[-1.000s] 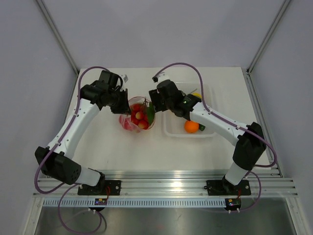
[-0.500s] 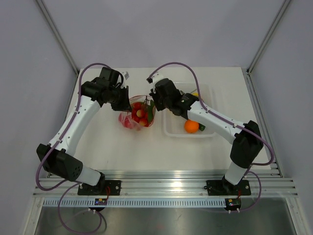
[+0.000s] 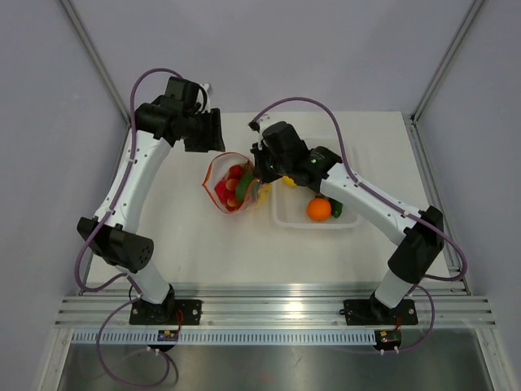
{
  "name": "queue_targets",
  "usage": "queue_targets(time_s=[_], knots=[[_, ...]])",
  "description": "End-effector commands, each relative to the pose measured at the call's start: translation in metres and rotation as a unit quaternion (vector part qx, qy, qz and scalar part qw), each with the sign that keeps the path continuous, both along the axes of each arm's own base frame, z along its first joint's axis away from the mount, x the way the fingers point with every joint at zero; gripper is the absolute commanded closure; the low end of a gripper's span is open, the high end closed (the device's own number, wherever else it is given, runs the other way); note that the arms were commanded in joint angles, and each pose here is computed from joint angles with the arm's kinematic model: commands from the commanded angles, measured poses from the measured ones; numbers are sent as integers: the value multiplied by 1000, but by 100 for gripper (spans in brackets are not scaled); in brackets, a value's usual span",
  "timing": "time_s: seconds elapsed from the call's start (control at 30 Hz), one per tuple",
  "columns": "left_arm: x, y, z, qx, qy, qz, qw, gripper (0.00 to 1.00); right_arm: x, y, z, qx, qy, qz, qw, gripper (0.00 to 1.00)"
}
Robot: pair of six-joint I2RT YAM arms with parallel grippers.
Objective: Place the food in the zip-top bag and seal the zipper
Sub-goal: Adjust the zipper food storage bag at the center of the board.
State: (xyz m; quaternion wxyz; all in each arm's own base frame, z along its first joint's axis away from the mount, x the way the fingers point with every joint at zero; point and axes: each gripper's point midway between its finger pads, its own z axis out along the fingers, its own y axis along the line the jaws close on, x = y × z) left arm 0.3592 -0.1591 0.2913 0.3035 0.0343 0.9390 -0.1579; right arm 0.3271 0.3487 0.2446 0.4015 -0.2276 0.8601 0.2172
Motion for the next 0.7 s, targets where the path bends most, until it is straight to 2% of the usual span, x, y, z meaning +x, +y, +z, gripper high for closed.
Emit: queue_targets(time_s=[0.0, 0.03, 0.1, 0.23, 0.37, 0.4, 0.5, 0.53, 0.6, 0.63, 0.67], knots=[[2, 15, 20, 15, -28, 25, 999, 41, -17, -3, 45, 53, 12, -5, 998, 100], [1, 18, 21, 18, -30, 31, 999, 36, -19, -4, 43, 50, 17, -7, 999, 100], [-6, 22, 27, 16, -38, 42, 998, 36, -19, -4, 38, 41, 21, -5, 999, 100], [-33, 25, 37, -10, -67, 36, 997, 50, -16, -7, 25, 19, 32, -12, 999, 100], [-58, 29, 24, -13, -82, 23, 996, 54, -16, -3, 25, 27, 29, -5, 999, 100], [-63, 30, 6, -6, -68, 22, 997, 54, -16, -3, 25, 26, 28, -3, 999, 100], [-73, 39, 0, -12, -84, 55, 995, 55, -18, 1, 23, 36, 39, 7, 999, 100], [-77, 49, -15, -7, -73, 98, 992, 53, -17, 0, 23, 40, 41, 6, 998, 100], [-86, 57, -3, -38, -107, 140, 984, 53, -15, 2, 21, 45, 46, 4, 998, 100], [-91, 57, -15, -56, -94, 159, 981, 53, -14, 2, 19, 48, 48, 4, 998, 100], [-96, 56, -9, -78, -104, 167, 977, 52, -12, 3, 17, 49, 51, 2, 998, 100]])
